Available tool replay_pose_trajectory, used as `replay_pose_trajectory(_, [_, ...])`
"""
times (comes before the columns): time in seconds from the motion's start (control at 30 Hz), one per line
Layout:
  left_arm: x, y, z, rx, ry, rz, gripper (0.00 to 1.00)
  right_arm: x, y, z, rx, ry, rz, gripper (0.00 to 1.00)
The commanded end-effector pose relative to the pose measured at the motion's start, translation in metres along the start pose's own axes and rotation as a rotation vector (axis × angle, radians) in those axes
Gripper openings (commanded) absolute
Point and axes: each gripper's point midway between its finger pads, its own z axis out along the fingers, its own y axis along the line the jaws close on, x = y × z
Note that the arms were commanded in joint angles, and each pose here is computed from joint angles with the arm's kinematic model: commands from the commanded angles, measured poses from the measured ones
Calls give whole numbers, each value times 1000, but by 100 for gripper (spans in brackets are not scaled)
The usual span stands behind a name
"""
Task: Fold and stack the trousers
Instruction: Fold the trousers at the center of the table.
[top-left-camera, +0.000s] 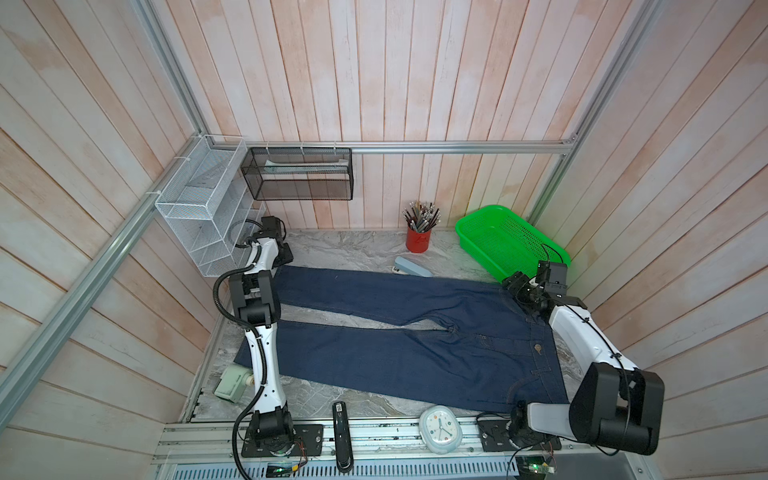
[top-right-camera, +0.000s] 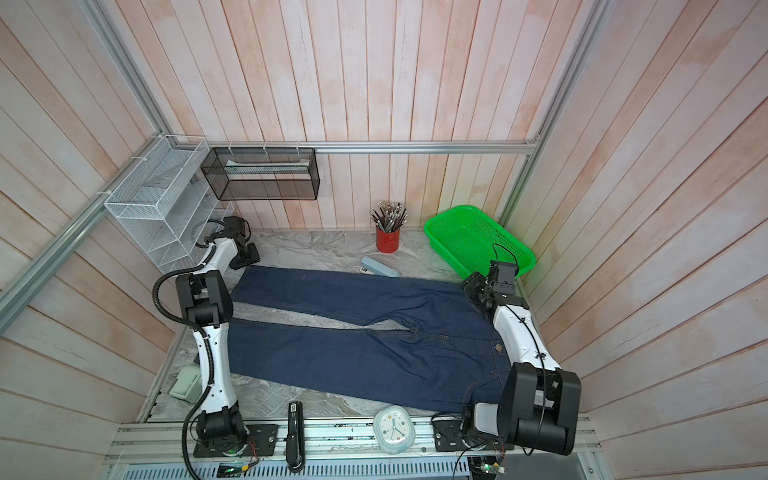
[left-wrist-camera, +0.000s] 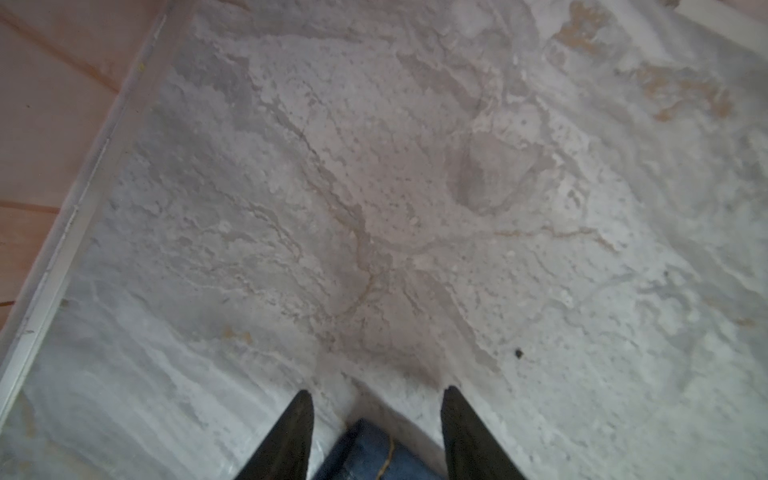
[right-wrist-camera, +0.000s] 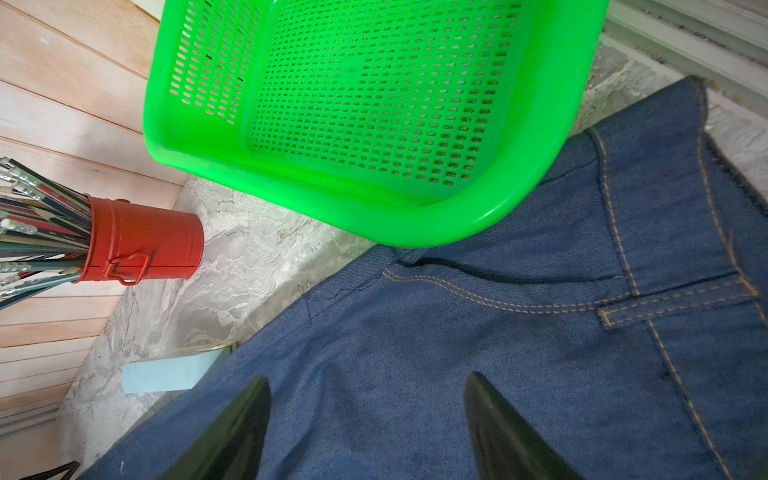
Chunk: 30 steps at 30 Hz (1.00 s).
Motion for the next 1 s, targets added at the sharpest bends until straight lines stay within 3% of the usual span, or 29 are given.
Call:
replay_pose_trajectory(0.0, [37,11,24,-14,130,1,46,-6,9,-7,-17,-13,-9,75])
replay_pose_trajectory(0.23, [60,18,26,-21,200,37,40,-8,12,-8,-28,-21,-8,75])
replay_pose_trajectory(0.47, [66,14,25,5,216,31,23,-9,13,-8,-29,-23,-12,75])
replay_pose_trajectory(0.77, [44,7,5,44,138,25,0,-12,14,-11,-29,-34,-7,75])
replay_pose_trajectory(0.97, [23,-2,-20,82,74,21,0,-25,14,-19,-17,-69,11,76])
